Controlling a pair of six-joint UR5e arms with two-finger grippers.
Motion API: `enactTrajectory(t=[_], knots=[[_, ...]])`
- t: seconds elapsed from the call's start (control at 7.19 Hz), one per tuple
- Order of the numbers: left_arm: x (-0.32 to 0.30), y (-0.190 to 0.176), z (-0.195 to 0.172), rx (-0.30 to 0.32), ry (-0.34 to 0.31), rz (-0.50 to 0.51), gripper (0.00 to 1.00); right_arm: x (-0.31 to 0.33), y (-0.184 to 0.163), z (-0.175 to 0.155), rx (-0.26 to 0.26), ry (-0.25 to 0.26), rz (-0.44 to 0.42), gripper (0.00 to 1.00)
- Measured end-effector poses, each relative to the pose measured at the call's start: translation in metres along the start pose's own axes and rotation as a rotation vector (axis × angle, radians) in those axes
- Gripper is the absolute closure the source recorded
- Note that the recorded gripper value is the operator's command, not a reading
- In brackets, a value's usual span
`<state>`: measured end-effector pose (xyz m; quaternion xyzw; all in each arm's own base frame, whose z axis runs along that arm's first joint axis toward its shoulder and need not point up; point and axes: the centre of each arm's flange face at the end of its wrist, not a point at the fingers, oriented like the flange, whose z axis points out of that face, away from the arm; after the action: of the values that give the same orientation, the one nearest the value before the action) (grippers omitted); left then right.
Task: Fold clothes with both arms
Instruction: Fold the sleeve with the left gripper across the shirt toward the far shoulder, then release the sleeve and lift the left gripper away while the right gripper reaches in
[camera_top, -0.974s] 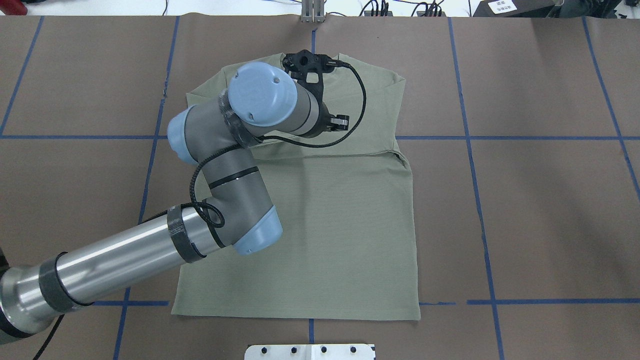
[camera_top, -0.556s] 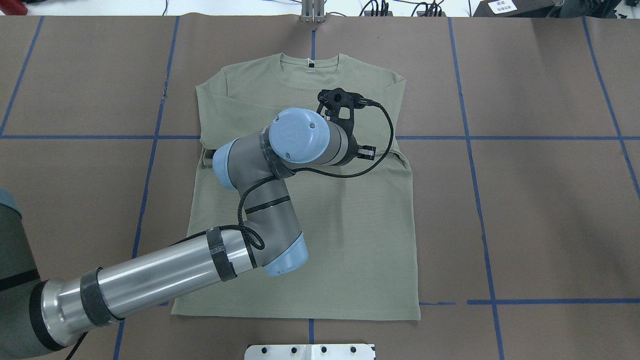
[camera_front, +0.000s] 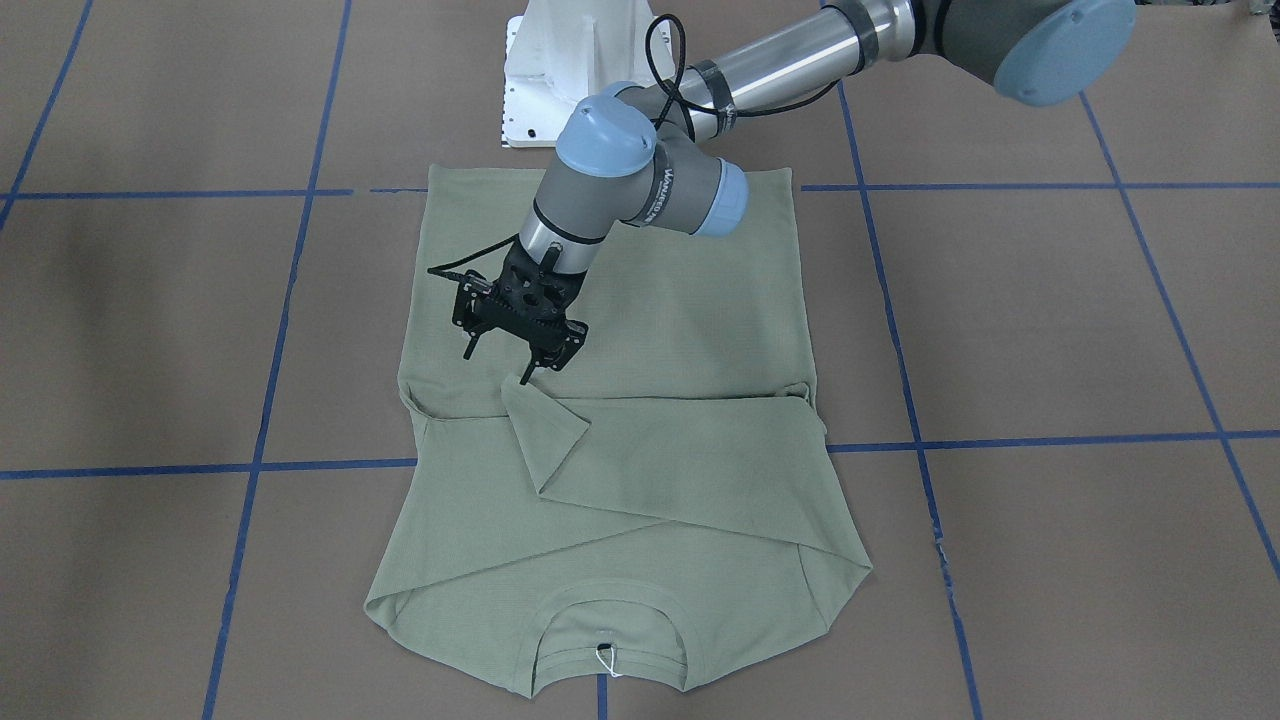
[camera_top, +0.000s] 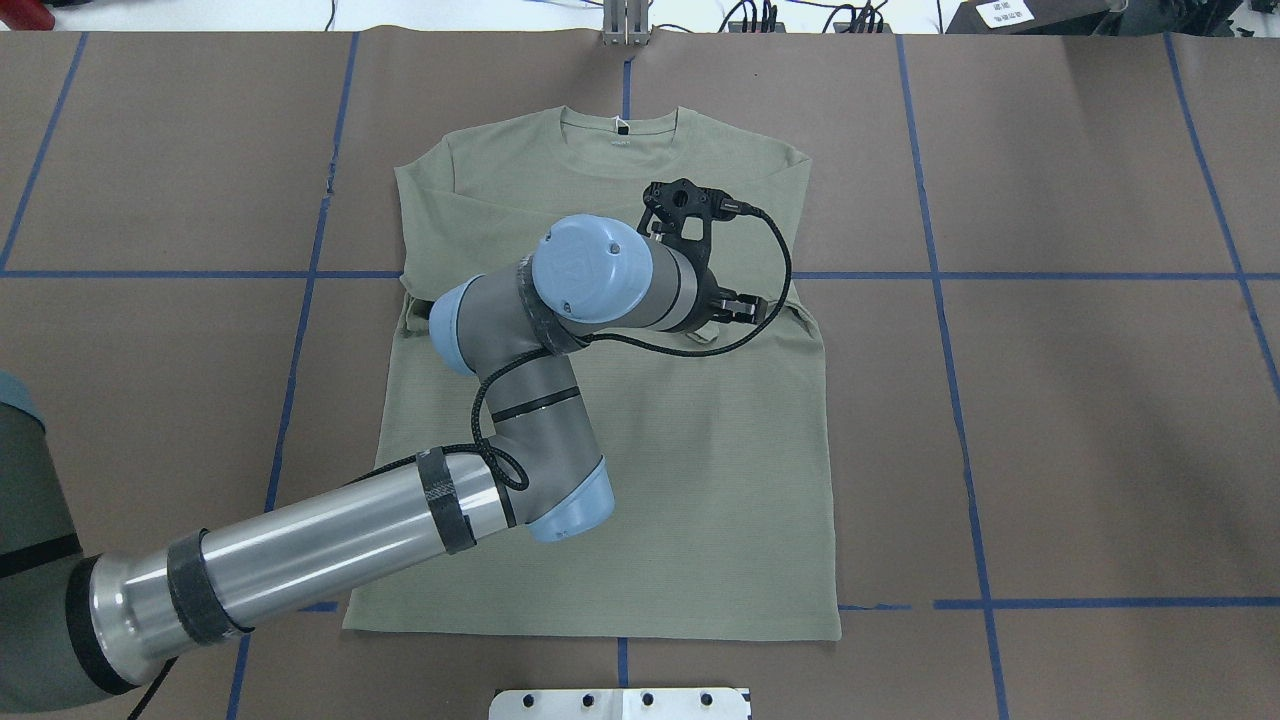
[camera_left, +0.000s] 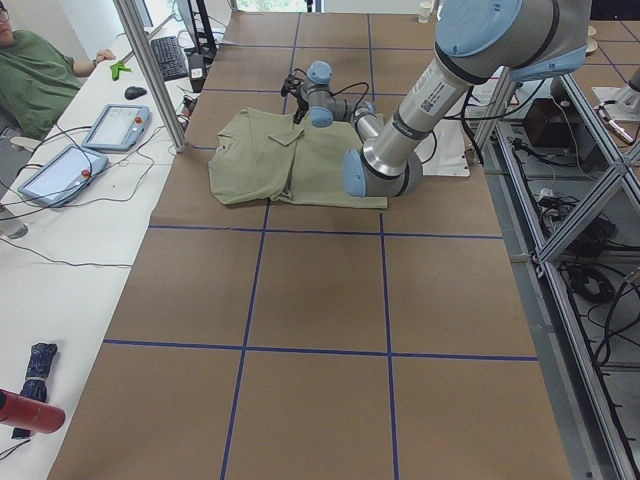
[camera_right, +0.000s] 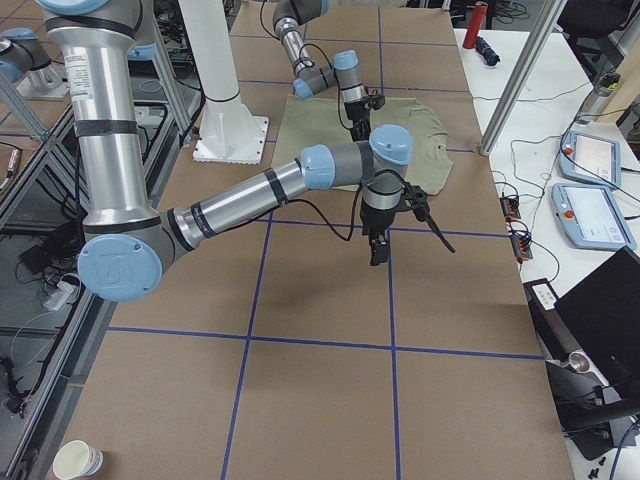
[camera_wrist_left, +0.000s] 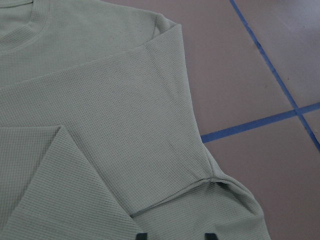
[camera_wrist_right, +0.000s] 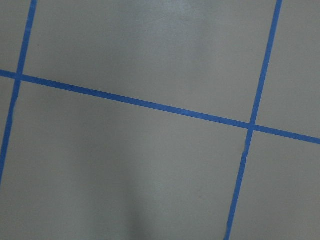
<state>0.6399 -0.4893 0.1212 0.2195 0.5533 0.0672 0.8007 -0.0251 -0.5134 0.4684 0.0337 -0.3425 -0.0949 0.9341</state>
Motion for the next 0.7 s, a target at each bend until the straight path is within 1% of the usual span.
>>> enactTrajectory(t=[0.14,0.28,0.42,0.56,0.7], knots=[[-0.016,-0.018,-0.015,-0.067,-0.023,-0.002,0.00,-0.009,-0.015,-0.003,0.006,-0.031,-0.010,0.00],[-0.033,-0.040,-0.037,-0.124,-0.090,0.013,0.00,-0.023,-0.035,-0.006,0.010,-0.057,-0.011,0.00],[-0.061,-0.062,-0.064,-0.168,-0.149,0.035,0.00,-0.050,-0.055,-0.008,0.012,-0.073,0.009,0.00],[-0.104,-0.081,-0.097,-0.202,-0.175,0.068,0.00,-0.095,-0.076,-0.008,0.011,-0.085,0.038,0.00],[-0.150,-0.095,-0.127,-0.213,-0.184,0.108,0.00,-0.150,-0.094,-0.007,0.011,-0.082,0.059,0.00]])
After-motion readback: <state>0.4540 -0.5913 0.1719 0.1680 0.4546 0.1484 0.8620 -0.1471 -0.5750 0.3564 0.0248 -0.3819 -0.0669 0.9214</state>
